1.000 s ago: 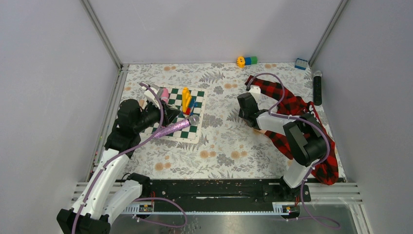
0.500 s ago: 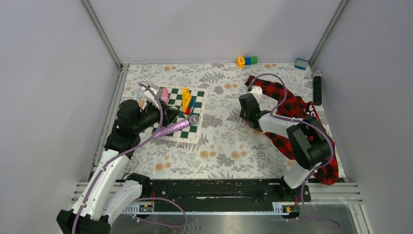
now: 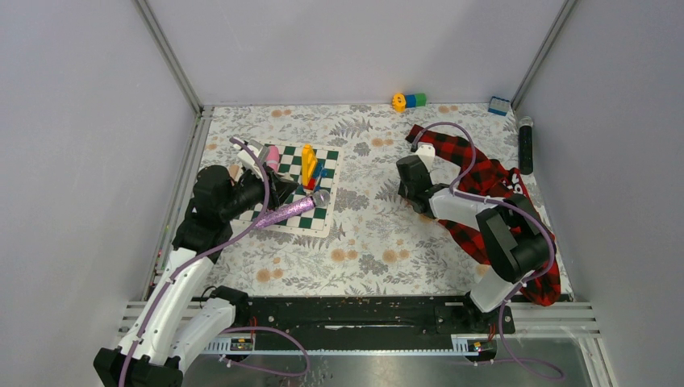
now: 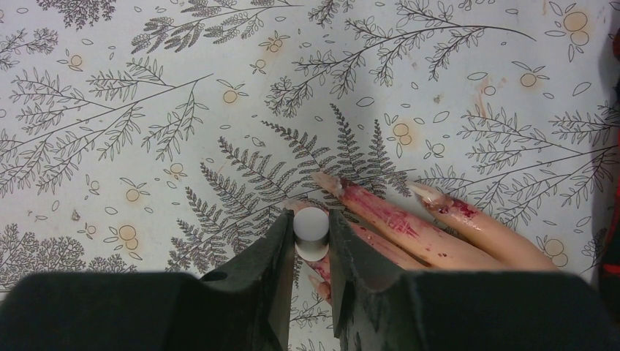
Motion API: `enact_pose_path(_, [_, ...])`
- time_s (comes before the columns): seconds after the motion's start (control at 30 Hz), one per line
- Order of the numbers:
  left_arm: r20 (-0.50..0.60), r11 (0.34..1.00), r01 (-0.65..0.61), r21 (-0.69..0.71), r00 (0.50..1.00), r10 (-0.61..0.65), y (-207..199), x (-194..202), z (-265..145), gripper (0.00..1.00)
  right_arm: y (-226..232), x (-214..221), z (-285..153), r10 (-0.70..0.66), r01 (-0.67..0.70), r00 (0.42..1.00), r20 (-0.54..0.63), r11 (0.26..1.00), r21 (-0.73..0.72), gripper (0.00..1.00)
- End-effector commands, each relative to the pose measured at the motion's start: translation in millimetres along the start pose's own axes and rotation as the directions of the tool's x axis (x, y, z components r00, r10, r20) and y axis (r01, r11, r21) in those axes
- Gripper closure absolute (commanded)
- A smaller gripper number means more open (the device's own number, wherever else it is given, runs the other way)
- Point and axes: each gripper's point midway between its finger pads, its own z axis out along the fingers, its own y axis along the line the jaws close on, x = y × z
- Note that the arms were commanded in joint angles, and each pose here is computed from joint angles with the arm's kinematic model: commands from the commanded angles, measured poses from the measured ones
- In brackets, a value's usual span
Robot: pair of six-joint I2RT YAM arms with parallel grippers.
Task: Paint the nails
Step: Paint the nail polish on the nail.
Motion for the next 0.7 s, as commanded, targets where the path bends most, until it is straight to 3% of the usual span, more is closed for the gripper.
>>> enact_pose_path(0.0, [0.073, 1.000, -0.028, 0.009, 0.997, 0.028, -3.8, -19.6, -2.9, 1.00, -7.2, -17.6, -8.3, 0.009, -0.010, 0.999, 0.053, 1.000, 0.023, 1.00])
enact_pose_path(0.67, [0.076, 1.000, -0.028, 0.001, 0.997, 0.028, -2.8, -19.9, -3.8, 1.00, 2.2, -38.8, -14.7, 0.014, -0.013, 0.996, 0.090, 1.000, -0.008, 1.00])
